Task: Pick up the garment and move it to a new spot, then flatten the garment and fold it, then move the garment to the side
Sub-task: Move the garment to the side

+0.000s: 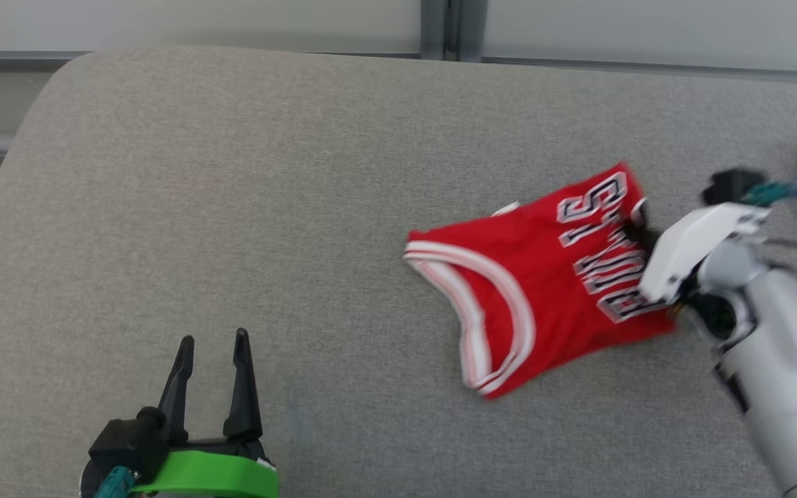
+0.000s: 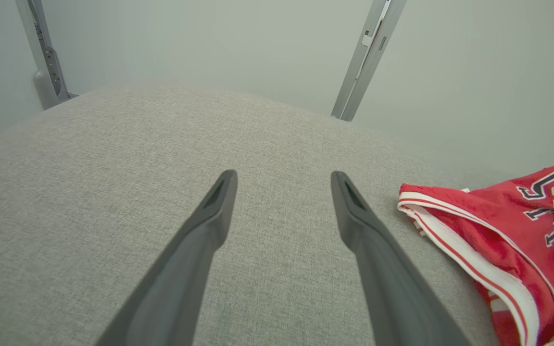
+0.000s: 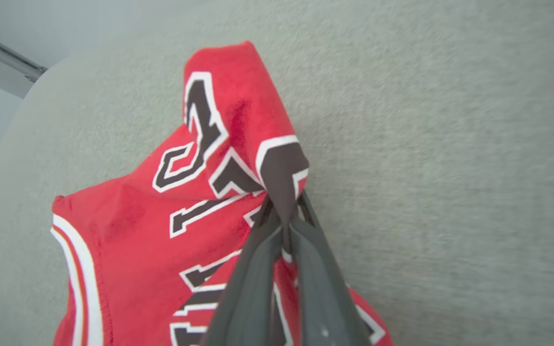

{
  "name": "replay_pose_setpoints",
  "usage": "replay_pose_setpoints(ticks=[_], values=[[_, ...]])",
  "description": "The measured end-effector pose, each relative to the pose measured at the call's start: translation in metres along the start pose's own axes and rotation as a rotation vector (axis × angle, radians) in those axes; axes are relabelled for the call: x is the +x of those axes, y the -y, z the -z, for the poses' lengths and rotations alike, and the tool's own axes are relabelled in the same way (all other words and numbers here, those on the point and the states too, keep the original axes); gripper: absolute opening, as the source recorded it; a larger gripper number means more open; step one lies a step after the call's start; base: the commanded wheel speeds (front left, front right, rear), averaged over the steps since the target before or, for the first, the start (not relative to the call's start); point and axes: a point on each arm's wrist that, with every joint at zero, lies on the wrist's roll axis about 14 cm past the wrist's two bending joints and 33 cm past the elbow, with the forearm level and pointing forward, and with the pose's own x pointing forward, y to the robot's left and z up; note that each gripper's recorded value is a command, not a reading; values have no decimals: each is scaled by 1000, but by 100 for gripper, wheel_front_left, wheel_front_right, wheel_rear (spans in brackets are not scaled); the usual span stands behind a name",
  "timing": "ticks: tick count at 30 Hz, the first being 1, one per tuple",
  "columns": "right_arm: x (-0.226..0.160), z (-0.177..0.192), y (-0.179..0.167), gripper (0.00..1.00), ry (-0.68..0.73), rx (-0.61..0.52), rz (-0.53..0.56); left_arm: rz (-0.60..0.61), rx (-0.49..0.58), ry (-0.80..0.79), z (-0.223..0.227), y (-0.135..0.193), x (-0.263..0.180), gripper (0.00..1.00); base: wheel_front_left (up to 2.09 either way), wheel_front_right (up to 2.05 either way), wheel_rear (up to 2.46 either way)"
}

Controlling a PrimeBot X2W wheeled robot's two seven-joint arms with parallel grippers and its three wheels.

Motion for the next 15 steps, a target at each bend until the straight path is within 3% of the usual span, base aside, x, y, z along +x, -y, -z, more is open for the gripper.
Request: replay_pose_setpoints(ticks=[3, 7, 15], values=[[-17, -72, 47, 0, 124, -48, 100, 46, -14, -9, 4, 15, 14, 100, 0, 0, 0], [-33, -131, 85, 0, 190, -91, 190, 93, -26, -25, 11, 30, 35, 100, 0, 0, 0], [-70, -174, 154, 0, 214, -80, 361, 105, -22, -104, 42, 35, 57, 100, 0, 0, 0]])
